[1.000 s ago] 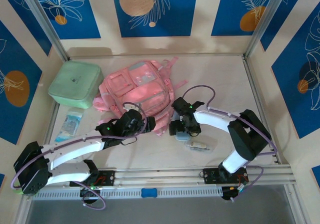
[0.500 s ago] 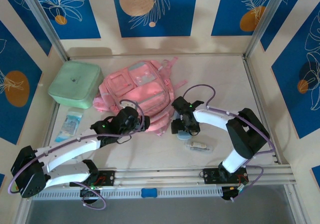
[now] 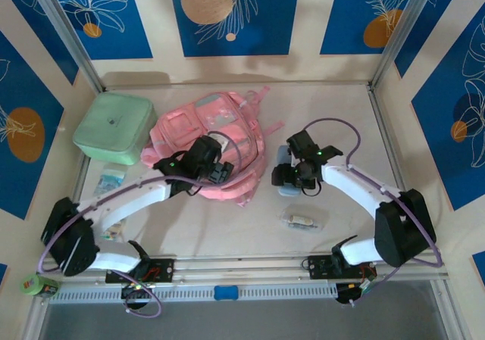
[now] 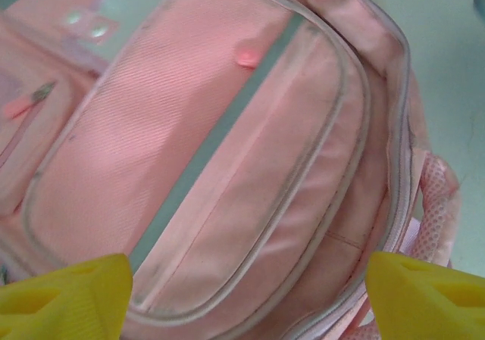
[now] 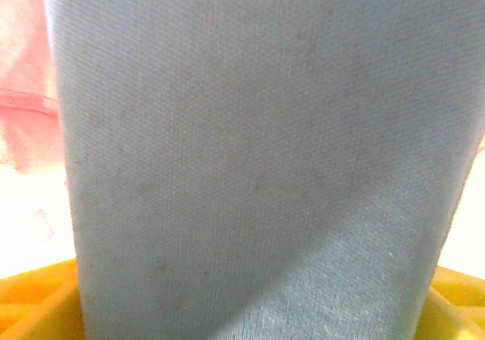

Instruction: Pack the student bag

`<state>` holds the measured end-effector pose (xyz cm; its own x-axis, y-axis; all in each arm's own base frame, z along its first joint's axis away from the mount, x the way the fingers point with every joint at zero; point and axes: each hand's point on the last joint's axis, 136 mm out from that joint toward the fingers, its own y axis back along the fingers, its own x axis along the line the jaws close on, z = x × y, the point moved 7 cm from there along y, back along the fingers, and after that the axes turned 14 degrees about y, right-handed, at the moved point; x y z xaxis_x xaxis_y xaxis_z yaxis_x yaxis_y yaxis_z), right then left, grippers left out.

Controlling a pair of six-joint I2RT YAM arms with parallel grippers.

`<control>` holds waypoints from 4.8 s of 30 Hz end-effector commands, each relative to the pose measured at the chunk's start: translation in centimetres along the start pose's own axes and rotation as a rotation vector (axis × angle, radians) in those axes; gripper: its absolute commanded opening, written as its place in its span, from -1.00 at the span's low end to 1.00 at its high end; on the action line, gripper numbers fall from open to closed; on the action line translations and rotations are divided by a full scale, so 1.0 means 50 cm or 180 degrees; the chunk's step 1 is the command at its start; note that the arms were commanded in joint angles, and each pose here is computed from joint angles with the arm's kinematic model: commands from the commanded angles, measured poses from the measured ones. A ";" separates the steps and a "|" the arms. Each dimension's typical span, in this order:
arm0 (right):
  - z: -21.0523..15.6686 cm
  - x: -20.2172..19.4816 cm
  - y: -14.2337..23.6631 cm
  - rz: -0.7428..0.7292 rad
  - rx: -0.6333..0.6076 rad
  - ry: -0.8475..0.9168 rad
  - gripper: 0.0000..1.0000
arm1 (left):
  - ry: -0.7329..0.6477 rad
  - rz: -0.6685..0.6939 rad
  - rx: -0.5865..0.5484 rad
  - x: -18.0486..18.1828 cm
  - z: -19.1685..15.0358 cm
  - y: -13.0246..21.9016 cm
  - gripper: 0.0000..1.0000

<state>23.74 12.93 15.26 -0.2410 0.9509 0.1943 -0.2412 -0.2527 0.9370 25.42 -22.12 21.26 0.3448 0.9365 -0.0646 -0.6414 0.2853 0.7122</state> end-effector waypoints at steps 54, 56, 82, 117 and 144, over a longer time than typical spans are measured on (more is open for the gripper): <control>0.173 0.279 -0.021 0.0989 -0.0277 0.1483 0.43 | 0.0423 -0.0116 -0.0541 -0.042 0.320 0.076 -1.00; 0.197 0.280 -0.050 0.0890 -0.0358 0.1536 0.54 | 0.0466 -0.0070 -0.0573 -0.037 0.323 0.081 -1.00; 0.101 0.253 -0.112 0.0948 -0.0369 0.0559 -0.58 | 0.0814 -0.0325 -0.0447 -0.016 0.305 0.071 -1.00; -0.018 0.169 0.047 0.1078 -0.0415 0.0144 -0.04 | 0.2156 -0.0512 -0.0146 0.121 0.103 0.080 0.21; -0.048 0.256 -0.048 0.0865 -0.0212 0.0002 0.25 | 0.4012 -0.0343 -0.0060 0.360 -0.040 -0.154 -0.31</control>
<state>18.78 25.36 15.32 -0.3315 0.8361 0.4370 -0.2240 -0.5197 0.8244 34.90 -6.98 13.65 -0.4975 0.5074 -0.7036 -0.6408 0.3317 0.6923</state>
